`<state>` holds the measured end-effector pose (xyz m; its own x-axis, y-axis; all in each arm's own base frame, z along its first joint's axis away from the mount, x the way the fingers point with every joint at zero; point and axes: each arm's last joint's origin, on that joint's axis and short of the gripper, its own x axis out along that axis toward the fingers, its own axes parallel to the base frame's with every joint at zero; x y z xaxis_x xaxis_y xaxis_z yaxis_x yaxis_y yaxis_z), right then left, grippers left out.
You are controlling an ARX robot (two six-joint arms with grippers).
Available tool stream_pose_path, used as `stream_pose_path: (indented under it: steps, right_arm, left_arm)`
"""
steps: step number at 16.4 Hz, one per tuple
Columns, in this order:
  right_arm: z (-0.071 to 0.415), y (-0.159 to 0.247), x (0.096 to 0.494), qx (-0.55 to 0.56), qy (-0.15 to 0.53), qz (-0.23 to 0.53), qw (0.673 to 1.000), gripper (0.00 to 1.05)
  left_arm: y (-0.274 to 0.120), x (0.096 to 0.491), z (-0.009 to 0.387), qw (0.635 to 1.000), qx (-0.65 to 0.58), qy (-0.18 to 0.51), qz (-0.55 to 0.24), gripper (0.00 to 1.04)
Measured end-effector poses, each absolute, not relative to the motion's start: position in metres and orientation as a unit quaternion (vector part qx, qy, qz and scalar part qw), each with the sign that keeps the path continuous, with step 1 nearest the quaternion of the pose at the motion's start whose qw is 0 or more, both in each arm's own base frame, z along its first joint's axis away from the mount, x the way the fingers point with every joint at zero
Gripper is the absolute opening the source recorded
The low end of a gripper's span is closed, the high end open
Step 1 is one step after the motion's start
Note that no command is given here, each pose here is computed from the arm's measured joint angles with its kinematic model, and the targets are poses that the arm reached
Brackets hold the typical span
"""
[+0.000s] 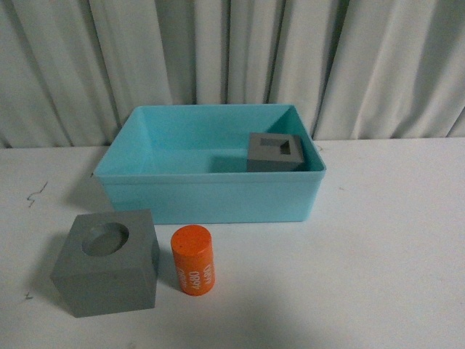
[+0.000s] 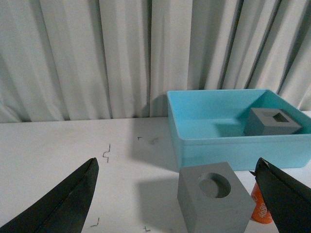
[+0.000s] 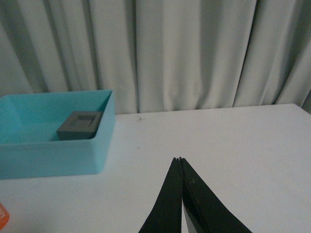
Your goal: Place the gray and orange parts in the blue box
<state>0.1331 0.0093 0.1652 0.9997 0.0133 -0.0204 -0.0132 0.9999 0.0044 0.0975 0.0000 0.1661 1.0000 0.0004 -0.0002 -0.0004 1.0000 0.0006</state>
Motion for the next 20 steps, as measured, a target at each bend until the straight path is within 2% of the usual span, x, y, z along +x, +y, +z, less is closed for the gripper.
stream_pose_path:
  steps: [2, 19, 20]
  right_arm:
    - [0.17, -0.001, 0.127, 0.003, -0.009, -0.013, 1.0, 0.02]
    - [0.165, 0.0, 0.098, 0.003, 0.007, -0.001, 1.0, 0.02]
    - [0.17, 0.0, 0.097, 0.003, -0.014, -0.001, 1.0, 0.02]
  left_arm:
    - [0.0, 0.097, 0.166, 1.0, 0.0, 0.0, 0.0, 0.98]
    - [0.0, 0.097, 0.166, 1.0, 0.0, 0.0, 0.0, 0.98]
    - [0.0, 0.097, 0.166, 1.0, 0.0, 0.0, 0.0, 0.98]
